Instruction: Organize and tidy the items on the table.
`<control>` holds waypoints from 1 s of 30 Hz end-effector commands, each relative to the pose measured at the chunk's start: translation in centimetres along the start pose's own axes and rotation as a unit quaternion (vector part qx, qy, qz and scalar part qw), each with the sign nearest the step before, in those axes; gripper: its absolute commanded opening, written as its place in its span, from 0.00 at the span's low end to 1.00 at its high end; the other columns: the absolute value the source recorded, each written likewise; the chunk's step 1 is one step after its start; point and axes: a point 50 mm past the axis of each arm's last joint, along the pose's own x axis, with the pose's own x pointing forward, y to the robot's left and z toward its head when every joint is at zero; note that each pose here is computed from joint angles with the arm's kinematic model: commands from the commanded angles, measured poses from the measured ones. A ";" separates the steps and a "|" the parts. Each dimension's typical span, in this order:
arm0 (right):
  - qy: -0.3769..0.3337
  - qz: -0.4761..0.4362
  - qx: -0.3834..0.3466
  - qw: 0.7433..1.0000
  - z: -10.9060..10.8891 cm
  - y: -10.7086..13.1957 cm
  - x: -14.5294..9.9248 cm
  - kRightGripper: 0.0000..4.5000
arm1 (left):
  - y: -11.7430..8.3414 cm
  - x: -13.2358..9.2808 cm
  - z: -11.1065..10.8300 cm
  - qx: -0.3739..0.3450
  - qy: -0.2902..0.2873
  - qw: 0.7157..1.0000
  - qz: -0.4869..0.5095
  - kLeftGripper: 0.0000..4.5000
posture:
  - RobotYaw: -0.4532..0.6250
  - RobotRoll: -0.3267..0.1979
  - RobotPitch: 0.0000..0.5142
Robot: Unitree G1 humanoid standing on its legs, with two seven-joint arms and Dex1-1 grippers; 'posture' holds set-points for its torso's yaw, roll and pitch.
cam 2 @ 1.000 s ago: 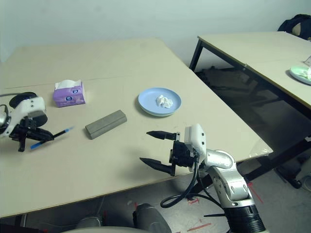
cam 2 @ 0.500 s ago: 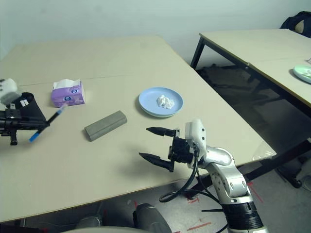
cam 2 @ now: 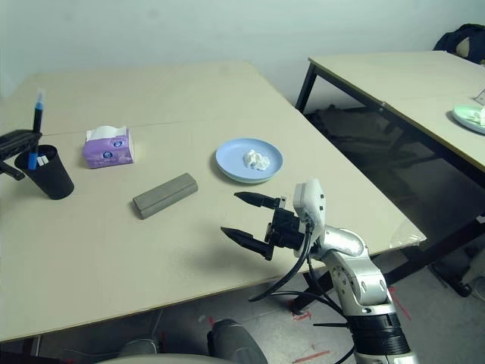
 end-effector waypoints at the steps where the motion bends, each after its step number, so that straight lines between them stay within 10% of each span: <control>1: -0.003 -0.004 0.001 1.000 0.2 -0.2 0.0 1.00 | 0.7 0.8 -0.9 -0.003 -0.003 0.999 0.044 0.02 | 0.29 0.62 0.00; 22: 0.001 -0.009 -0.006 1.000 0.4 -0.3 -0.2 1.00 | 0.2 3.1 -7.7 -0.046 0.020 0.992 0.112 0.02 | 0.28 0.62 0.00; 30: 0.001 -0.008 -0.005 1.000 0.4 -0.4 -0.2 1.00 | 0.1 1.9 -8.4 -0.066 0.028 0.991 0.112 0.63 | 0.29 0.62 0.00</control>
